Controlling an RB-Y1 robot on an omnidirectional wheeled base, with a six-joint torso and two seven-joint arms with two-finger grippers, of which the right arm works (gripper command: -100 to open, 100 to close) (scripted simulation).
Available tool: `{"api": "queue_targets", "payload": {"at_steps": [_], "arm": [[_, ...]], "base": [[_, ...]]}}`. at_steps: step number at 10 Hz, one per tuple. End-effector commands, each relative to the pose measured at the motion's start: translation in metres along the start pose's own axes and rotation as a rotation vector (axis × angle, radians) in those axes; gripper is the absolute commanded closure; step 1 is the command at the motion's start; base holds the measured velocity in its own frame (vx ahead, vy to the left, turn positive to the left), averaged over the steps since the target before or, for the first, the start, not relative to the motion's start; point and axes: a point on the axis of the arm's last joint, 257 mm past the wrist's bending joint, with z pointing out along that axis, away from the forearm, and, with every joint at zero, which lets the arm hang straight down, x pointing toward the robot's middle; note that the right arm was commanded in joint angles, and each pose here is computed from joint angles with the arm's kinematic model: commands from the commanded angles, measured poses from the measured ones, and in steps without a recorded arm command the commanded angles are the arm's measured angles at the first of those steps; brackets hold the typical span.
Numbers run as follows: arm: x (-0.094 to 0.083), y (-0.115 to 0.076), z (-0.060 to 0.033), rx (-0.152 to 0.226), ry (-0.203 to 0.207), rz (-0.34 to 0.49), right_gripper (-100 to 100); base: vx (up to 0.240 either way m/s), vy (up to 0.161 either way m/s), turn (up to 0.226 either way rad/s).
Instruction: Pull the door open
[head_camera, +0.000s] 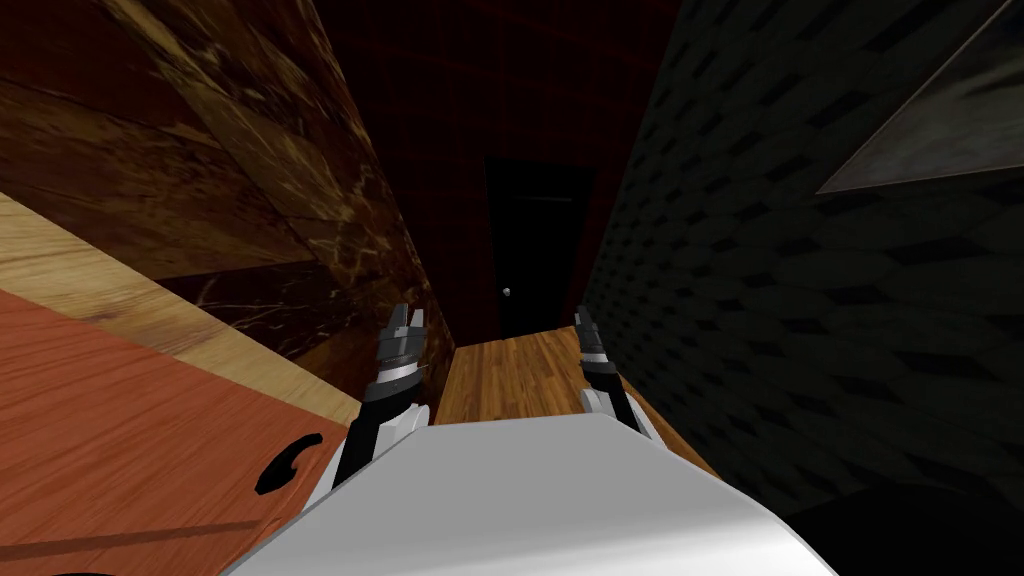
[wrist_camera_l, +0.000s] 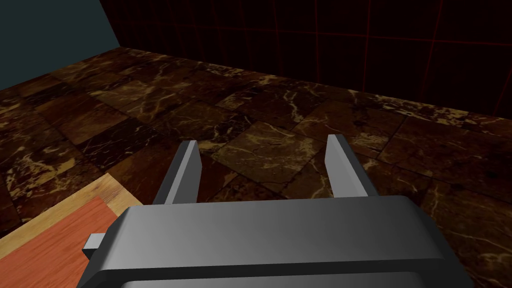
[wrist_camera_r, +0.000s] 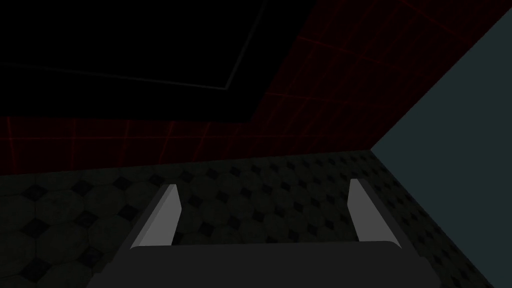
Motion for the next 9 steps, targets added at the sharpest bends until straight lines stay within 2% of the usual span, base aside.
{"api": "queue_targets", "payload": {"at_steps": [1, 5, 9], "arm": [[0.002, -0.009, -0.0016, 0.011, 0.010, -0.040, -100], [0.008, -0.041, -0.0150, 0.051, 0.050, -0.175, -100], [0.011, -0.064, -0.0259, 0.079, 0.080, -0.269, -100]], "base": [[0.124, 0.045, 0.018], [0.131, 0.060, 0.033], [0.120, 0.060, 0.027]]}}
